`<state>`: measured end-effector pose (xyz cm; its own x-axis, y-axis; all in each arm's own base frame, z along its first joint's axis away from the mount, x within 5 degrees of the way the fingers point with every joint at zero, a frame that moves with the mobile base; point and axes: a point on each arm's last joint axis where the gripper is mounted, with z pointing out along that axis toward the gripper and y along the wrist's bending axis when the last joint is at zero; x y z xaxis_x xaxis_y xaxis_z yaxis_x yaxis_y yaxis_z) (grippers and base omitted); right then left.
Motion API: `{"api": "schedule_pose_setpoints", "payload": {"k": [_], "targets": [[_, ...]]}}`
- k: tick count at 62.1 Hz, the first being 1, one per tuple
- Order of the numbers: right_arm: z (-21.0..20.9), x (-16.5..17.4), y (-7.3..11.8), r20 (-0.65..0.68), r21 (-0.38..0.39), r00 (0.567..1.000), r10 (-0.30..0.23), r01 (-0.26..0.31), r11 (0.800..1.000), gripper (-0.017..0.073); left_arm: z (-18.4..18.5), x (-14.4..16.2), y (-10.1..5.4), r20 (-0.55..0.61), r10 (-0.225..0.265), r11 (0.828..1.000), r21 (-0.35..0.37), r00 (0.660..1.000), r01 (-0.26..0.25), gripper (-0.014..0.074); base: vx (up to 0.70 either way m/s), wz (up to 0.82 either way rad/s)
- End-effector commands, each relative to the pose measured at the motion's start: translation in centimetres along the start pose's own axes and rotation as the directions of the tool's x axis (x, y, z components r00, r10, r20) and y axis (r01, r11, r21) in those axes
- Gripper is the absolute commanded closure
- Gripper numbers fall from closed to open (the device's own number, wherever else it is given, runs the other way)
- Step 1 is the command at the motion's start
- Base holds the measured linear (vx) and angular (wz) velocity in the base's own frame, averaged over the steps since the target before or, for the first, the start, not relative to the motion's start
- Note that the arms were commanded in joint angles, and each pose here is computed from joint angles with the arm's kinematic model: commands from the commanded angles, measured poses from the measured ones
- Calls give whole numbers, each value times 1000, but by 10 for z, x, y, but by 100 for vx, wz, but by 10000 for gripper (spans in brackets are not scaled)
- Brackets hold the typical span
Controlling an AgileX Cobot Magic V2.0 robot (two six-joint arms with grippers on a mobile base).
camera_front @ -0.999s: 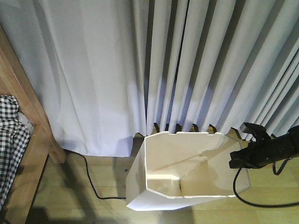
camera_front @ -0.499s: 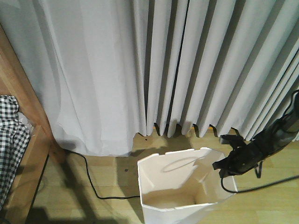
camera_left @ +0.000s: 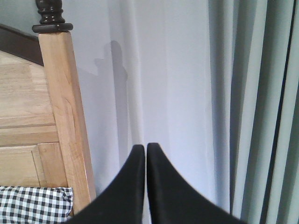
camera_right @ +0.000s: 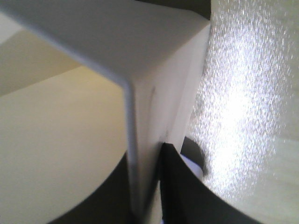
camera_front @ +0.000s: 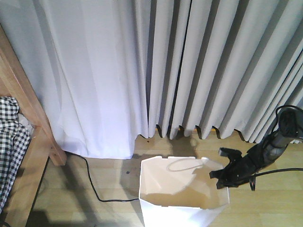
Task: Move trash bin to bedside with robot
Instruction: 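Lower the bin to the floor beside the bed with the right gripper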
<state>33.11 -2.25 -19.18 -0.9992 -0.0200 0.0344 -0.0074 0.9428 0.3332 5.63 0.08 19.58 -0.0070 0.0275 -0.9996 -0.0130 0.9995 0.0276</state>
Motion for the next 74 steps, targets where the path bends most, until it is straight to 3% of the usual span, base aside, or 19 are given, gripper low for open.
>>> {"api": "schedule_pose_setpoints", "payload": {"k": [1,35,41,60,74], "targets": [[-20,-12,17,-18,-118,998,-52,50,992,500,0,-3,0,68,-24,1000,8,997,23,600,0,0],[0,-12,7,-13,-70,998,-60,59,996,408,0,-3,0,68,-24,1000,8,997,23,600,0,0],[0,-12,7,-13,-63,998,-67,66,996,340,0,-3,0,68,-24,1000,8,997,23,600,0,0],[0,-12,5,-22,-48,994,-105,104,993,-20,0,-3,0,68,-24,1000,8,997,23,600,0,0],[0,-11,5,-20,-40,994,-104,103,994,-36,0,-3,0,68,-24,1000,8,997,23,600,0,0]]}}
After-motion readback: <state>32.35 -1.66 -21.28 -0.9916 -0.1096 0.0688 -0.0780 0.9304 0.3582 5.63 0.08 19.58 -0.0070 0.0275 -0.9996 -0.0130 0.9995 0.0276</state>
